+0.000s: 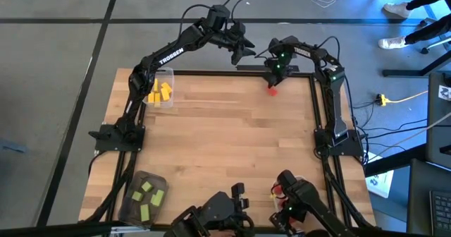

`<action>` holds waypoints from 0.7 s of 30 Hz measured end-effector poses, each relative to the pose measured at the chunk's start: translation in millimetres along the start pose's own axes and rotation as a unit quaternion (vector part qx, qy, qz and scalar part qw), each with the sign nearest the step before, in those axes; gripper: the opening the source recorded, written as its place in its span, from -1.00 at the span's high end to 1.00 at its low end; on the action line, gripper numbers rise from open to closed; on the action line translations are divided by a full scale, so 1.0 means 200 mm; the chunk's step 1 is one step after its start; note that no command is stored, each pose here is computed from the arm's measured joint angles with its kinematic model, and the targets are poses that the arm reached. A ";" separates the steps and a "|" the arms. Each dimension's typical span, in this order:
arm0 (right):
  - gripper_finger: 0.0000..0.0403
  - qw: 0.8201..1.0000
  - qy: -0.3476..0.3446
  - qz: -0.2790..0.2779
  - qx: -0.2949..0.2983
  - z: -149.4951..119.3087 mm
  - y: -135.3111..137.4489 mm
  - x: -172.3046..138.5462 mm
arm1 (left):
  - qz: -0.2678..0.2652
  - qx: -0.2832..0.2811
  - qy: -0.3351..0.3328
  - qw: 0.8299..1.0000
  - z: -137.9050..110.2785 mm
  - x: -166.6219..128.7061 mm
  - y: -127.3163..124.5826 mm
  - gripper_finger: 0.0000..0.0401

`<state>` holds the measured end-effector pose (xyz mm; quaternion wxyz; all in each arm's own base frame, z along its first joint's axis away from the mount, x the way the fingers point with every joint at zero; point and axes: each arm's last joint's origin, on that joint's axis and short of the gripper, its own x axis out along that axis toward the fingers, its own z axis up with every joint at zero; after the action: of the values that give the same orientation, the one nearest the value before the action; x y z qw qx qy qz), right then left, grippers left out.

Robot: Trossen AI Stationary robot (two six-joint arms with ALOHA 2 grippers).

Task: Sort & place blocks by color
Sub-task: Put the orange block into the white bin

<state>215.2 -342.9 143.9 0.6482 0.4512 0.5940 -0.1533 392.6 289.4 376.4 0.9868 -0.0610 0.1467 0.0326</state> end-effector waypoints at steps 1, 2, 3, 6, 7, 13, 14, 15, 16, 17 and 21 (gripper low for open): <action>-0.06 1.000 -0.002 -0.004 0.001 0.00 0.00 -0.01 | 0.000 0.000 0.000 1.000 0.00 0.00 0.00 0.12; -0.06 1.000 0.000 -0.009 0.003 0.00 -0.01 -0.02 | 0.000 0.000 0.000 1.000 0.00 0.00 0.00 0.12; -0.06 1.000 0.001 -0.013 0.004 0.00 -0.01 -0.04 | 0.000 0.000 0.000 1.000 0.00 0.00 0.00 0.12; -0.06 1.000 -0.001 -0.021 0.008 0.01 0.00 -0.09 | 0.000 0.000 0.000 1.000 0.00 0.00 0.00 0.12; -0.06 1.000 0.000 -0.021 0.011 0.01 0.00 -0.11 | 0.000 0.000 0.000 1.000 0.00 0.00 0.00 0.12; -0.06 0.997 0.031 -0.017 0.072 -0.02 0.03 -0.17 | 0.000 0.000 0.000 1.000 0.00 0.00 0.00 0.12; -0.06 0.997 0.030 -0.017 0.075 -0.02 0.03 -0.17 | 0.000 0.000 0.000 1.000 0.00 0.00 0.00 0.12; -0.06 0.997 0.028 -0.018 0.076 -0.02 0.03 -0.16 | 0.000 0.000 0.000 1.000 0.00 0.00 0.00 0.12; -0.06 0.997 0.025 -0.018 0.075 -0.01 0.02 -0.16 | 0.000 -0.001 0.000 1.000 0.00 0.00 0.00 0.12; -0.06 0.997 0.021 -0.018 0.073 -0.01 0.02 -0.15 | 0.000 -0.001 0.000 1.000 0.00 0.00 0.00 0.12; -0.06 0.997 0.014 -0.013 0.072 -0.01 0.00 -0.11 | -0.001 -0.001 0.000 1.000 0.00 0.00 0.00 0.12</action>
<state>209.3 -349.0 164.6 0.6032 0.4912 0.5964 -0.1977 392.9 288.9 376.3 0.9867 -0.0618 0.1469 0.0320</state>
